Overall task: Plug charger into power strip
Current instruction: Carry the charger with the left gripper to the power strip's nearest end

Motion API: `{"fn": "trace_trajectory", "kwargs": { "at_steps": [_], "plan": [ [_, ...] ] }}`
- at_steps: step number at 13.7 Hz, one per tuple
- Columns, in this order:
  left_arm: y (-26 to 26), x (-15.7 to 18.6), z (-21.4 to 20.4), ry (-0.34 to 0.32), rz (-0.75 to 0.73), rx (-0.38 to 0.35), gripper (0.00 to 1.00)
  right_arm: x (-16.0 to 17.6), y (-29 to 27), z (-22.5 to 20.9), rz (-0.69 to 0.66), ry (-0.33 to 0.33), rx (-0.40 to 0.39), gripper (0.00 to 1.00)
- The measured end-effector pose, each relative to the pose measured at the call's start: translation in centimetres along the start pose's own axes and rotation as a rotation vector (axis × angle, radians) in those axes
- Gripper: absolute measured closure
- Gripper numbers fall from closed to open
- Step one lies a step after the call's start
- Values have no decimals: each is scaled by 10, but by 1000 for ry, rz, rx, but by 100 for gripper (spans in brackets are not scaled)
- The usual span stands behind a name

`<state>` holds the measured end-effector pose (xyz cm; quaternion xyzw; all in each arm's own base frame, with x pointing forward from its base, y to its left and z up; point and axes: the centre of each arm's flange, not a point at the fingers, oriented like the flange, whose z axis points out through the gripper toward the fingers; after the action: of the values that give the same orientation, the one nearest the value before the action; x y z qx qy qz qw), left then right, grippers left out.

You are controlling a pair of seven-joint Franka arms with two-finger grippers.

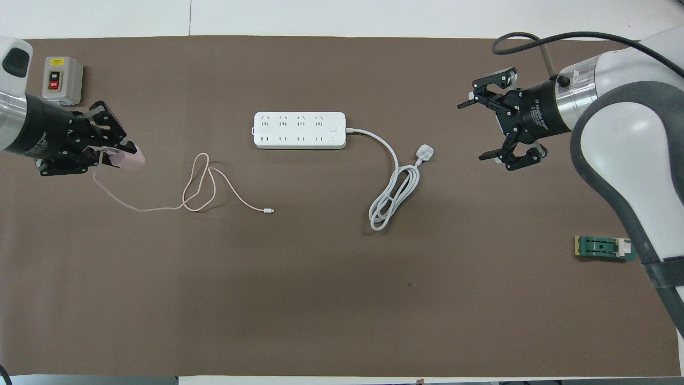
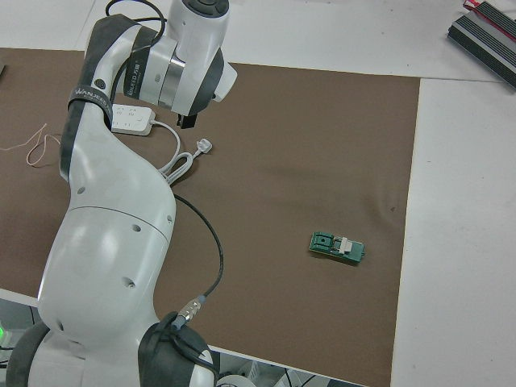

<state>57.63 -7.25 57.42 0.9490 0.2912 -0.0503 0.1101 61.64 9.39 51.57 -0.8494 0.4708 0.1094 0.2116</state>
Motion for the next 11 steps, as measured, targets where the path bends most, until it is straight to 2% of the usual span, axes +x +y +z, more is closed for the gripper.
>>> {"fn": "trace_trajectory", "kwargs": {
  "at_steps": [3,5,7,11],
  "plan": [
    [12,-7,4,61,-292,32,68,10,15,-19,-228,52,-92,0],
    [36,-25,16,83,-420,43,68,20,27,-35,-361,76,-140,0],
    [63,-40,39,124,-523,65,68,25,37,-49,-509,121,-211,0],
    [107,-45,101,177,-752,39,68,16,48,-76,-796,185,-344,0]
  ]
}}
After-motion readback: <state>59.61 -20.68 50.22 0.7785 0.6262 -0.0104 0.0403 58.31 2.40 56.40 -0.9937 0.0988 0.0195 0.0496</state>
